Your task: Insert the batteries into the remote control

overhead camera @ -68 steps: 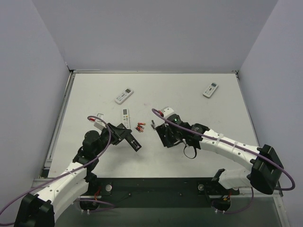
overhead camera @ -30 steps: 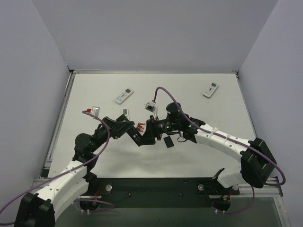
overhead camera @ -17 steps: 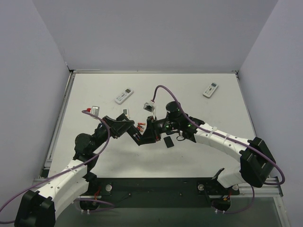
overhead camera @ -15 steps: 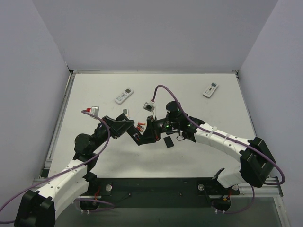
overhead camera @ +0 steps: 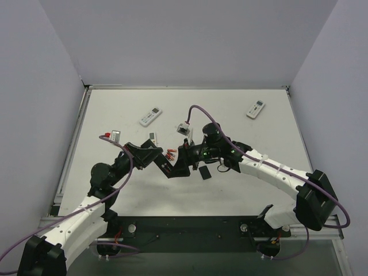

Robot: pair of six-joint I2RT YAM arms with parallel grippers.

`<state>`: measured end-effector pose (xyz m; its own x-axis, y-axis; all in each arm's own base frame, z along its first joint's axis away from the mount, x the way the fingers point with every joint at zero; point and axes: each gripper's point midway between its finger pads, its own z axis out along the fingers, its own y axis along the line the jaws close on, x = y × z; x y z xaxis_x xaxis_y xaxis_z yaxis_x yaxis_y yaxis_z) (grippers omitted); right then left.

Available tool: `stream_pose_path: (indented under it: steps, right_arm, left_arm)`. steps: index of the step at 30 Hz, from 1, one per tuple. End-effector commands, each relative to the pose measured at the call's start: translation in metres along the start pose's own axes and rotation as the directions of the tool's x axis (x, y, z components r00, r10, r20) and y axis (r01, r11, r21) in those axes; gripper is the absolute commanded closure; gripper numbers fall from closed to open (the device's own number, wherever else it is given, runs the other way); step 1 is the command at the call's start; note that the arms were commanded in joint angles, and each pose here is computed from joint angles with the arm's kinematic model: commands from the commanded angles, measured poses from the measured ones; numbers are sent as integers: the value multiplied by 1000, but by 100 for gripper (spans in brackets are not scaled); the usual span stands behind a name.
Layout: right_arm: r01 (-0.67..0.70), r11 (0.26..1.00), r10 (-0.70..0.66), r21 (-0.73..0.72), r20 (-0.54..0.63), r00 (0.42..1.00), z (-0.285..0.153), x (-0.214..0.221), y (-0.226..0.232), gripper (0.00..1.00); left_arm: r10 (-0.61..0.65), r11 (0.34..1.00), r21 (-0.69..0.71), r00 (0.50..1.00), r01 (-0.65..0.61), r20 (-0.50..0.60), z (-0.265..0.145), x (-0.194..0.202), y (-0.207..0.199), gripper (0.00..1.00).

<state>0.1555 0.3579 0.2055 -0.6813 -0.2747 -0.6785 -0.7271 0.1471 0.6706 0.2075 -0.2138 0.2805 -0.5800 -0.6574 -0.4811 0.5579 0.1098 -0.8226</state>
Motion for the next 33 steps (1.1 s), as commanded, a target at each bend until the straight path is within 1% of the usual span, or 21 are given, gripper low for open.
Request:
stream_pose_path:
  steps: [1,2,4,5,6,8,9,10,12,15,17,19,24,26,28,33]
  right_arm:
    - [127,985,-135,117,65,989,-25,-24,2,25]
    - [109,976,-124,189,72,990,-31,-24,-12,24]
    - [108,958,-133,266,78,988,-39,-20,-24,24]
    - [89,934,-125,345,82,989,-45,-18,-39,22]
    - [80,915,-123,396,85,989,-50,-16,-47,21]
    - [41,865,-76,501,49,996,-61,-1,-67,21]
    - [23,807,-63,590,48,997,-69,2,-84,21]
    - [23,776,-51,630,27,998,-73,9,-93,21]
    - [9,675,-4,737,-8,1000,-85,26,-115,20]
    - [0,593,49,805,-36,998,-90,44,-133,19]
    - [8,520,66,854,-49,997,-96,52,-145,19]
    - [-3,483,109,875,-57,992,-95,63,-155,19]
    - [27,439,187,898,-121,975,-87,90,-174,21]
    - [27,433,215,901,-132,968,-83,98,-178,23]
    - [29,421,244,906,-144,959,-81,108,-183,27]
    - [44,391,272,919,-162,949,-81,121,-192,33]
  left_arm:
    - [41,992,-119,999,-37,32,-4,-3,25,100]
    - [37,984,-174,999,-29,39,-8,-2,37,100]
    - [31,972,-233,998,-19,47,-12,-2,51,100]
    - [28,956,-292,998,-12,53,-17,0,64,100]
    - [26,948,-319,998,-6,57,-19,1,71,100]
    - [13,917,-398,997,16,71,-28,3,90,100]
    - [10,908,-418,997,22,74,-31,5,95,100]
    - [6,898,-439,997,30,81,-34,5,101,100]
    - [-9,869,-491,996,52,90,-41,9,115,100]
    - [-23,848,-525,995,71,98,-47,12,125,100]
    - [-29,842,-533,995,78,99,-48,13,127,100]
    - [-32,840,-537,995,81,99,-49,14,129,100]
    - [-38,837,-540,994,85,98,-50,15,130,100]
    - [-44,836,-542,994,89,96,-50,17,132,100]
    - [-48,836,-541,994,92,96,-51,17,132,100]
    - [-57,836,-538,994,102,98,-52,19,132,100]
